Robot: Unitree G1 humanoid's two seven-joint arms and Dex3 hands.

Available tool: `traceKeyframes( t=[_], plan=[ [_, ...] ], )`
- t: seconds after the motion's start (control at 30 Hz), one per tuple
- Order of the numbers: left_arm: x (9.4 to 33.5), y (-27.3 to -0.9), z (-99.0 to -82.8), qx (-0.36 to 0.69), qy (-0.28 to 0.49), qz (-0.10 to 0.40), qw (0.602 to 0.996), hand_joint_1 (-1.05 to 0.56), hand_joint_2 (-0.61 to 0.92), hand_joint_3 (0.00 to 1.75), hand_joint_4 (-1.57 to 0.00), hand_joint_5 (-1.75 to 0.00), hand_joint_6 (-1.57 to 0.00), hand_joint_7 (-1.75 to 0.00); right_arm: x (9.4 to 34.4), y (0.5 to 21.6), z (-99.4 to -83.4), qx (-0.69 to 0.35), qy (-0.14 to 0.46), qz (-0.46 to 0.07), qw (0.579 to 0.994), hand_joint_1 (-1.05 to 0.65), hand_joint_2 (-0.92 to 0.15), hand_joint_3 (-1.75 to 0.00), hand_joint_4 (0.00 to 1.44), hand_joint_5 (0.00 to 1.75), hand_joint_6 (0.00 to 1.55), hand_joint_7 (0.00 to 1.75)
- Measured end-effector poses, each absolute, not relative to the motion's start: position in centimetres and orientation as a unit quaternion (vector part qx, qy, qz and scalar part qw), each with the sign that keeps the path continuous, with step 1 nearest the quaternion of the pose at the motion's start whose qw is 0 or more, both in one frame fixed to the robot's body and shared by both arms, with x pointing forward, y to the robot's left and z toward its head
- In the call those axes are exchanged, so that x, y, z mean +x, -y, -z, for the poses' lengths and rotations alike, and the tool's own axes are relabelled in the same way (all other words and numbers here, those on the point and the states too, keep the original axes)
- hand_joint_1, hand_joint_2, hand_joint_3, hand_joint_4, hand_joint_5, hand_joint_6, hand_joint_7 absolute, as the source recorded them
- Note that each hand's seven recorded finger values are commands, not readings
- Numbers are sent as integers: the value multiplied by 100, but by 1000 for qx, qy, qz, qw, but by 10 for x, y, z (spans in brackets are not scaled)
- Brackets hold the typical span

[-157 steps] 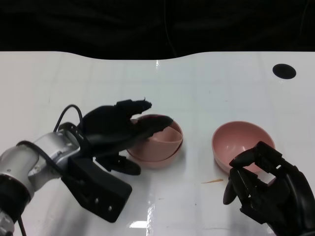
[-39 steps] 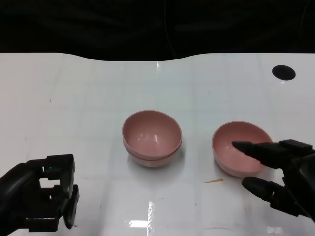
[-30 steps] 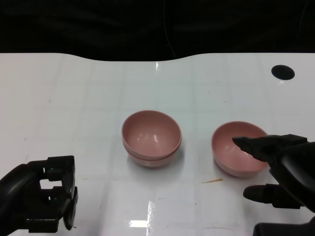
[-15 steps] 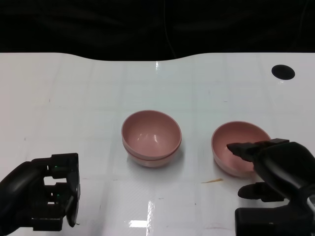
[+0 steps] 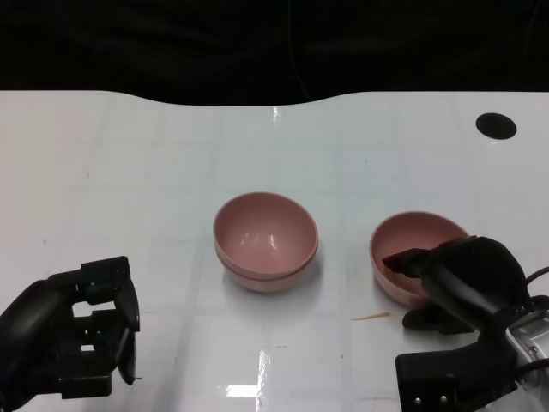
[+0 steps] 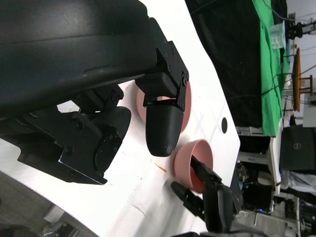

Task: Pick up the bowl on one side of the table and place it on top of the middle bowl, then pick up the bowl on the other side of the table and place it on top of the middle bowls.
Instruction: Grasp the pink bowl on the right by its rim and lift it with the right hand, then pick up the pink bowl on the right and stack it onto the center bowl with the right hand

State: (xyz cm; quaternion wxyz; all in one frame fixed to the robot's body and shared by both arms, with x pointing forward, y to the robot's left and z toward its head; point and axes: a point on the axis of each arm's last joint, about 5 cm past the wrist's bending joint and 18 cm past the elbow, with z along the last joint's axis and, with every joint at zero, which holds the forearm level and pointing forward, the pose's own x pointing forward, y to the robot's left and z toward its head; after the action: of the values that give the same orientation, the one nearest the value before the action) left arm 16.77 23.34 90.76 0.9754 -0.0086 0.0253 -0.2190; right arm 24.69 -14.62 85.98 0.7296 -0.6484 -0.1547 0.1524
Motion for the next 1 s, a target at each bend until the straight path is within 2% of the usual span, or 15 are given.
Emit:
traceKeyframes(
  t=[0.03, 0.07, 0.1, 0.13, 0.17, 0.23, 0.43, 0.6, 0.67, 0.8, 0.9, 1.0],
  plan=[
    [168, -233, -908, -6, -23, 218, 976, 25, 63, 134, -78, -175, -65, -172, 249, 146, -856, -641, 171, -146, 734, -19, -91, -2, 82, 123, 118, 8],
    [167, -233, -907, -5, -23, 216, 976, 25, 63, 134, -78, -175, -66, -171, 250, 145, -853, -630, 190, -137, 740, -16, -92, -3, 77, 148, 107, 48],
    [167, -232, -907, -6, -24, 213, 977, 25, 63, 135, -78, -175, -66, -171, 252, 144, -851, -621, 205, -130, 746, -14, -92, -6, 75, 161, 87, 100],
    [167, -232, -906, -9, -23, 212, 977, 26, 63, 135, -78, -175, -66, -171, 253, 144, -850, -612, 217, -127, 750, -14, -92, -11, 74, 169, 72, 138],
    [167, -231, -906, -10, -24, 210, 977, 26, 63, 135, -78, -175, -66, -171, 255, 144, -849, -603, 228, -122, 755, -16, -92, -18, 75, 172, 65, 156],
    [167, -230, -906, -6, -24, 210, 977, 26, 63, 135, -78, -175, -66, -171, 258, 143, -852, -592, 244, -119, 759, -17, -91, -23, 76, 174, 58, 171],
    [167, -229, -906, 1, -17, 212, 977, 26, 61, 135, -80, -175, -68, -169, 264, 144, -870, -574, 256, -141, 765, -20, -92, -28, 78, 175, 55, 175],
    [168, -229, -904, 3, -12, 210, 978, 26, 60, 135, -80, -175, -70, -167, 270, 149, -913, -554, 256, -165, 775, -27, -92, -30, 78, 175, 52, 175],
    [168, -229, -902, 4, -13, 208, 978, 25, 59, 135, -81, -175, -70, -166, 271, 150, -933, -534, 259, -172, 786, -22, -91, -40, 83, 175, 59, 175],
    [168, -230, -901, 4, -15, 207, 978, 25, 59, 136, -81, -175, -71, -166, 271, 147, -965, -477, 281, -184, 812, -20, -59, -103, 86, 175, 64, 175],
    [169, -229, -901, -3, -13, 207, 978, 26, 60, 137, -82, -175, -71, -166, 272, 139, -980, -457, 307, -201, 810, -18, -49, -115, 88, 175, 65, 175],
    [169, -229, -900, -3, -10, 206, 978, 25, 59, 137, -83, -175, -71, -166, 274, 130, -992, -444, 329, -216, 805, -20, -45, -119, 89, 175, 65, 175]
  ],
)
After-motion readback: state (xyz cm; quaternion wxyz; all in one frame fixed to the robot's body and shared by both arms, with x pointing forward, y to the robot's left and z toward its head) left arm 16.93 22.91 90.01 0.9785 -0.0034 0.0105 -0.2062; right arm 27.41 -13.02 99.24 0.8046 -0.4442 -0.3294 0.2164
